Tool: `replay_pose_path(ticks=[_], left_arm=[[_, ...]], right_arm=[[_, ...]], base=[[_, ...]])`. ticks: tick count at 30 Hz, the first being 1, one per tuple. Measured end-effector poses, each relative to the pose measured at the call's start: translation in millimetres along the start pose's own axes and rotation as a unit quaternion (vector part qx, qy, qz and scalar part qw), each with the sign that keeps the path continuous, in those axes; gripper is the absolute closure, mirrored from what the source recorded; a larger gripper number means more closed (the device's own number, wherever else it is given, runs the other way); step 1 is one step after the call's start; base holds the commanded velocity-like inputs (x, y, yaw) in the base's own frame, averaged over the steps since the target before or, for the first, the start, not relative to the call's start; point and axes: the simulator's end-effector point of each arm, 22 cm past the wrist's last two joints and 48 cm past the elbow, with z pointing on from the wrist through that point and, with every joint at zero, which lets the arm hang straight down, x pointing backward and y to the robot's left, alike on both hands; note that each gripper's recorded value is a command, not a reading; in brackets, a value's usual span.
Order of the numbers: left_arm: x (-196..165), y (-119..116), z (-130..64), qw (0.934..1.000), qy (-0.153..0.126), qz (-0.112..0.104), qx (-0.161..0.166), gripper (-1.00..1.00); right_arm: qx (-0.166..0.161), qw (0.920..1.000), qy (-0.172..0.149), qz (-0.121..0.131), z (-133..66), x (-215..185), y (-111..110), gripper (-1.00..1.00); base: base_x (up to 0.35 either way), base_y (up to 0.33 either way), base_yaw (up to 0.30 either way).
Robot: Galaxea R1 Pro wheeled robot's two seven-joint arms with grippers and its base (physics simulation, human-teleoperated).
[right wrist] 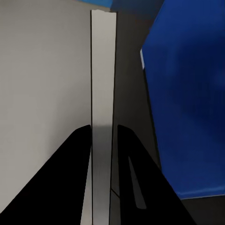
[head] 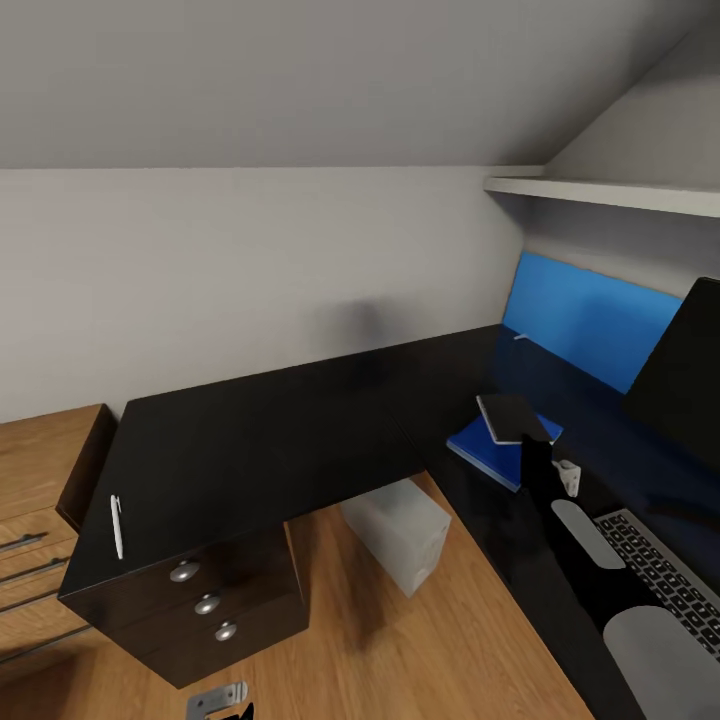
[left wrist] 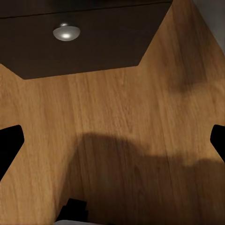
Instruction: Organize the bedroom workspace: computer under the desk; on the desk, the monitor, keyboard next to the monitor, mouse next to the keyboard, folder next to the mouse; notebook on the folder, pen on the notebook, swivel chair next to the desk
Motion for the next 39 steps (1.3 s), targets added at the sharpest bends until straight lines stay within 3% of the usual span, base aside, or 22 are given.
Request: replay_pose_path(ticks=[2,3,17,26,39], left_arm=[[0,0,0.0,1.0000,0.000,0.000,0.000,-1.00],[0,0,0.0,1.0000,0.000,0.000,0.000,-1.00],[-9,-1,-18.2,1.0000,0.002,0.001,0.000,-1.00],[-10,-1,-18.2,1.0000,0.001,0.000,0.000,-1.00],[-10,-1,-18.2,1.0000,0.001,-0.001,0.000,-1.00]], right_arm=[[0.000,1.0000,0.000,0.000,0.0,0,0,1.00],[0.000,1.0000,0.000,0.000,0.0,0,0,-1.00],[0.000,1.0000,0.000,-0.001,-4.4,-5,20,-1.00],[0.000,1.0000,0.000,-0.001,-4.4,-5,20,-1.00],[0.000,1.0000,0.003,-0.002,-4.4,-3,20,-1.00]], base=[[0.000,0.000,0.000],[0.000,0.000,0.000],[0.000,0.000,0.000],[-0.005,0.000,0.000],[-0.161,0.000,0.000]])
